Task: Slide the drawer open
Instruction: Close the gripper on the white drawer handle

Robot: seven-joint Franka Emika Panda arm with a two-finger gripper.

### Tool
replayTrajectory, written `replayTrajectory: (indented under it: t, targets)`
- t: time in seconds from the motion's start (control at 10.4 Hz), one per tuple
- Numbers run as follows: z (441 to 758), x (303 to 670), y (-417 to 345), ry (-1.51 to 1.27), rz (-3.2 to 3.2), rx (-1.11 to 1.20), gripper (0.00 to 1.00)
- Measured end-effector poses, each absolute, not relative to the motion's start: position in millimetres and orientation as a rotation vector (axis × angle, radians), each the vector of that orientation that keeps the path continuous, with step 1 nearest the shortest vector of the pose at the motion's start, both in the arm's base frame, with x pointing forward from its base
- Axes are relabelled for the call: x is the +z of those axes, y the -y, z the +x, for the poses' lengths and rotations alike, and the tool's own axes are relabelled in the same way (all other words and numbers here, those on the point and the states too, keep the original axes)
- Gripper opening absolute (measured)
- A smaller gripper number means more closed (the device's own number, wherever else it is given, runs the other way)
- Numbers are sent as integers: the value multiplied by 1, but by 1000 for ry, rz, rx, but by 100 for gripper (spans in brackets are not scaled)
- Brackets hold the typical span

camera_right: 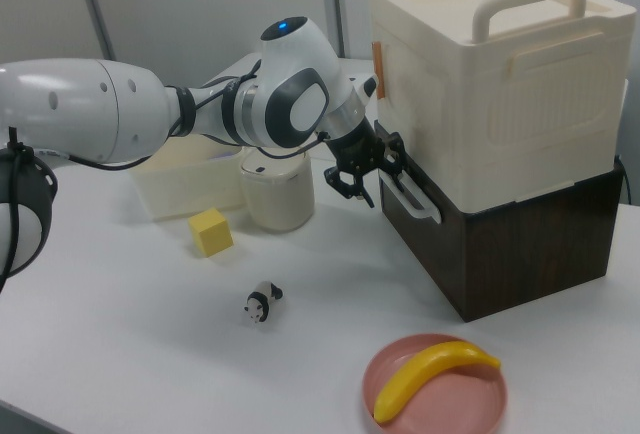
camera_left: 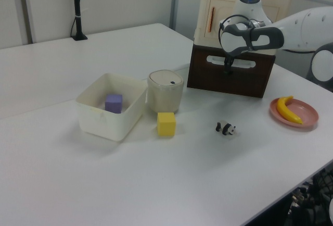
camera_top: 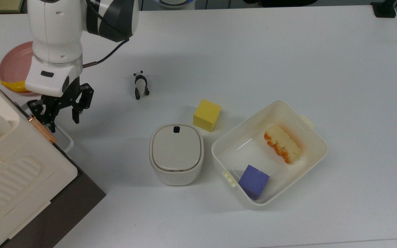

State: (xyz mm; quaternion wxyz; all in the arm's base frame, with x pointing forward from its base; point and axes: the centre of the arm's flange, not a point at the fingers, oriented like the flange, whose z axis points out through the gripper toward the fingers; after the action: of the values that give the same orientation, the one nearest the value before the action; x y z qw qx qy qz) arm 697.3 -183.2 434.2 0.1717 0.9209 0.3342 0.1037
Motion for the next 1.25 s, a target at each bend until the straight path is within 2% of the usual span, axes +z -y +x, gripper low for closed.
replayTrajectory:
  t: [0.39, 0.58, 0.68, 0.77, 1.06, 1.25]
  targets:
    - [698, 437, 184, -946, 2611, 301, 55]
    - [699, 439, 184, -944, 2608, 307, 46]
    - [699, 441, 184, -944, 2603, 310, 37]
    - [700, 443, 185, -943, 2598, 315, 23]
    - [700, 443, 183, -963, 2586, 307, 15]
    - [700, 443, 182, -971, 2578, 300, 15]
